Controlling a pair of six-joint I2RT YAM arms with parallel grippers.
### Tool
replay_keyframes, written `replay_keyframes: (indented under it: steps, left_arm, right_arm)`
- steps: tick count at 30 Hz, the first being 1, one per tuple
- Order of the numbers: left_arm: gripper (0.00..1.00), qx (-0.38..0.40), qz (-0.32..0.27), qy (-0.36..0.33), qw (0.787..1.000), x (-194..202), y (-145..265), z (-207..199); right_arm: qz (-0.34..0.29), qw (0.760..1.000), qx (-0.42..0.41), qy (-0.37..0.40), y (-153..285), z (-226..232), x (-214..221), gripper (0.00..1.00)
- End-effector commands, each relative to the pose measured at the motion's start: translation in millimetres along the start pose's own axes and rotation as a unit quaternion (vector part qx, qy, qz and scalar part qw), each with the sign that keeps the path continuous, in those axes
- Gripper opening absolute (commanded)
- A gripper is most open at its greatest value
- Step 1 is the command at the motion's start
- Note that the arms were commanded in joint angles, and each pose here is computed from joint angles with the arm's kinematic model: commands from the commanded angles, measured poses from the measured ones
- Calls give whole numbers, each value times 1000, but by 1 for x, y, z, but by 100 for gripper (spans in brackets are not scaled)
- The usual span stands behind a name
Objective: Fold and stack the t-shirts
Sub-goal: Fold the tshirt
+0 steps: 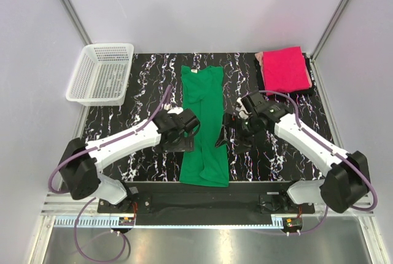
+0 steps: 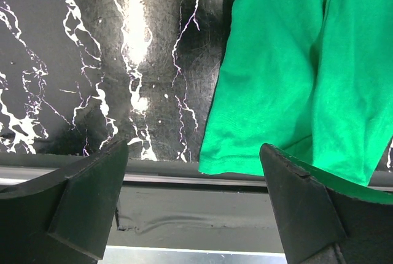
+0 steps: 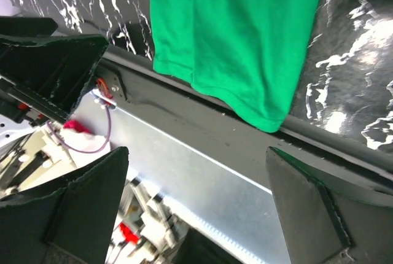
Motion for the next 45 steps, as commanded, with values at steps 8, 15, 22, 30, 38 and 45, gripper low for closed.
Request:
replay_keyframes:
  steps: [8,15,22,30,38,45]
  left_arm:
    - [99,45,3,30,999,2,4,13]
    - [99,110,39,30,993,18,-1,18]
    - [99,159,91,90,979,29,-6,31]
    - [99,161,87,49,982,16,-10,10]
    - [79,184,41,32,982,-88,-4,-69]
    - [0,192,47,52,979,-194,-13,-119]
  right_arm:
    - [-26,998,-63,-2,13,-8,8,100]
    - [-27,999,34,-4,0,-46,22,100]
    - [-25,997,59,-31,-9,-67,50,100]
    - [-57,995,72,24,-10,-64,15,95]
    - [-66,990,99,71,-15,-23,-124,0]
    - [-85,987,100,92,-29,-21,-206,0]
Point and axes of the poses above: each gripper's point midway between its finger pads, its own y axis back along the fingers, its own z axis along the line the jaws close on, x = y × z, the point moved 5 cm from there along y, back along the fingers, and after that the axes turned 12 degrees about y, right-handed, at the moved point
